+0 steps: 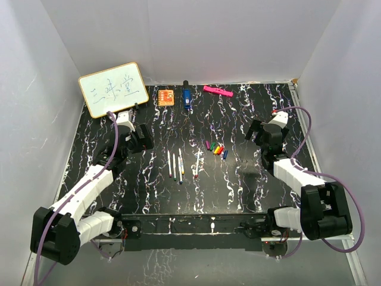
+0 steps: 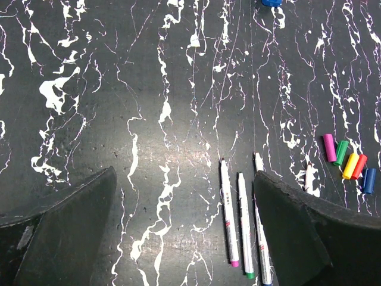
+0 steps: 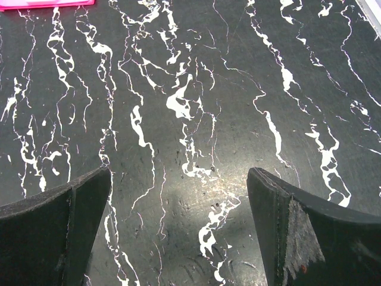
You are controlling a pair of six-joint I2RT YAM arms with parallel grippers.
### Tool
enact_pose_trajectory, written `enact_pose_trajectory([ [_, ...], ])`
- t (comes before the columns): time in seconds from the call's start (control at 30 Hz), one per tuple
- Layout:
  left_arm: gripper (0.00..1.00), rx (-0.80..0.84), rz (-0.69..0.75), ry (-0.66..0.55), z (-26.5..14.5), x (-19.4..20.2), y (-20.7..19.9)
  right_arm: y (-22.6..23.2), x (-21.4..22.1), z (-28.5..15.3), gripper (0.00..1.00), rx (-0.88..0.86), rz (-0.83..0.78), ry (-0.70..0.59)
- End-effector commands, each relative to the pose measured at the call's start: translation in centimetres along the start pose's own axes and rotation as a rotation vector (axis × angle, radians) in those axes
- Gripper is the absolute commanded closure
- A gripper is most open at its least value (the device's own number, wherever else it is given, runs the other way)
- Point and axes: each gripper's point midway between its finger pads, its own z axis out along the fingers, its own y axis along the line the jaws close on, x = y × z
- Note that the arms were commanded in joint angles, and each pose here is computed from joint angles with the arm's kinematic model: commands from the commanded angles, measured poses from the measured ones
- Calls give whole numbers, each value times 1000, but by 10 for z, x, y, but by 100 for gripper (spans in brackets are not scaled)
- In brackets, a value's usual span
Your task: Insert the pens into the pen caps
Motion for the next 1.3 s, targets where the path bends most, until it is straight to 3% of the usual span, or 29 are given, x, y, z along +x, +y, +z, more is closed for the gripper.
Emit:
enact_pose_trajectory([
  [0.0,1,3,-2,-8,-1,-2,-2,10,-34,3,2,-12,23,-84],
  [0.5,1,10,6,-26,0,-7,-7,4,-35,3,2,28,48,-92],
  [0.87,1,208,33,-86,-8,-22,-43,-5,-56,-8,2,15,184,-175],
  [1.03,1,282,76,-123,-13,-25,-56,-20,-54,-7,2,91,221,-193],
  [1.27,2,195,259,28,-8,9,-71,-39,-61,-13,2,157,270,-255],
])
